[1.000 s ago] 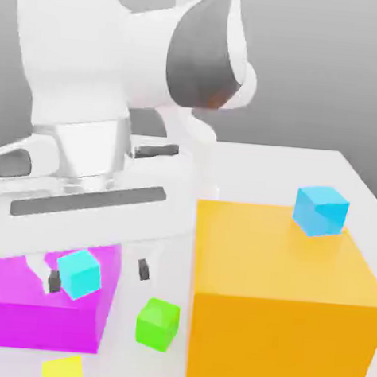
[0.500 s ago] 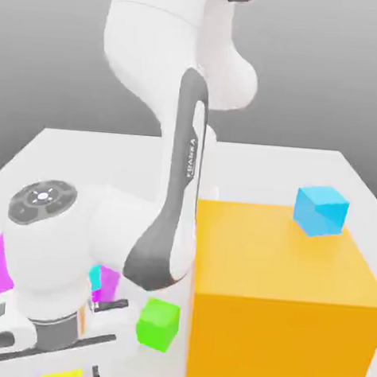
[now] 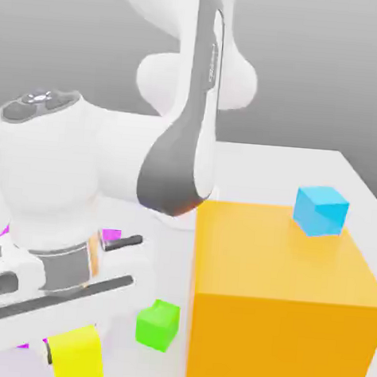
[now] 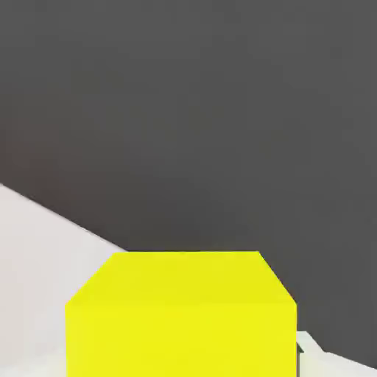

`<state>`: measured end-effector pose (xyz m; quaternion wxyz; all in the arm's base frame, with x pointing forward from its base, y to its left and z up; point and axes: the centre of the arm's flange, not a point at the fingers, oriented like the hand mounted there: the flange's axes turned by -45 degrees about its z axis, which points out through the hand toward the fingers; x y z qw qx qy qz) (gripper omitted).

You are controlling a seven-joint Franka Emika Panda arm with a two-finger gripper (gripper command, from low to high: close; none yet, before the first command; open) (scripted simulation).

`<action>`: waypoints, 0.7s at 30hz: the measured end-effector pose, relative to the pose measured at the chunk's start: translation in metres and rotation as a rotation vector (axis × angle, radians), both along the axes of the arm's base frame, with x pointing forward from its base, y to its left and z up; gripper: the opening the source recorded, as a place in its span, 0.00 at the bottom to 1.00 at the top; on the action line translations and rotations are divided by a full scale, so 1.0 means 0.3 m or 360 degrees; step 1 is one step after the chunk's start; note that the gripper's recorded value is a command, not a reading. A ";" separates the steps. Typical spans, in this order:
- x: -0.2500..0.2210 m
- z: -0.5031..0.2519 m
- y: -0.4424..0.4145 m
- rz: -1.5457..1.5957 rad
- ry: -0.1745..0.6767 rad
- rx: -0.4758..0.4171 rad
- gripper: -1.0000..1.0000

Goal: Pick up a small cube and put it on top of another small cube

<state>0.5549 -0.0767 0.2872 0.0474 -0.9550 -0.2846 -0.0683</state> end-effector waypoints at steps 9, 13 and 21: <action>-0.169 0.346 0.550 0.0402 0.0035 0.0135 0.00; -0.334 0.454 0.702 0.0476 0.0109 0.0066 0.00; -0.665 0.533 0.913 0.0575 0.0134 -0.0214 0.00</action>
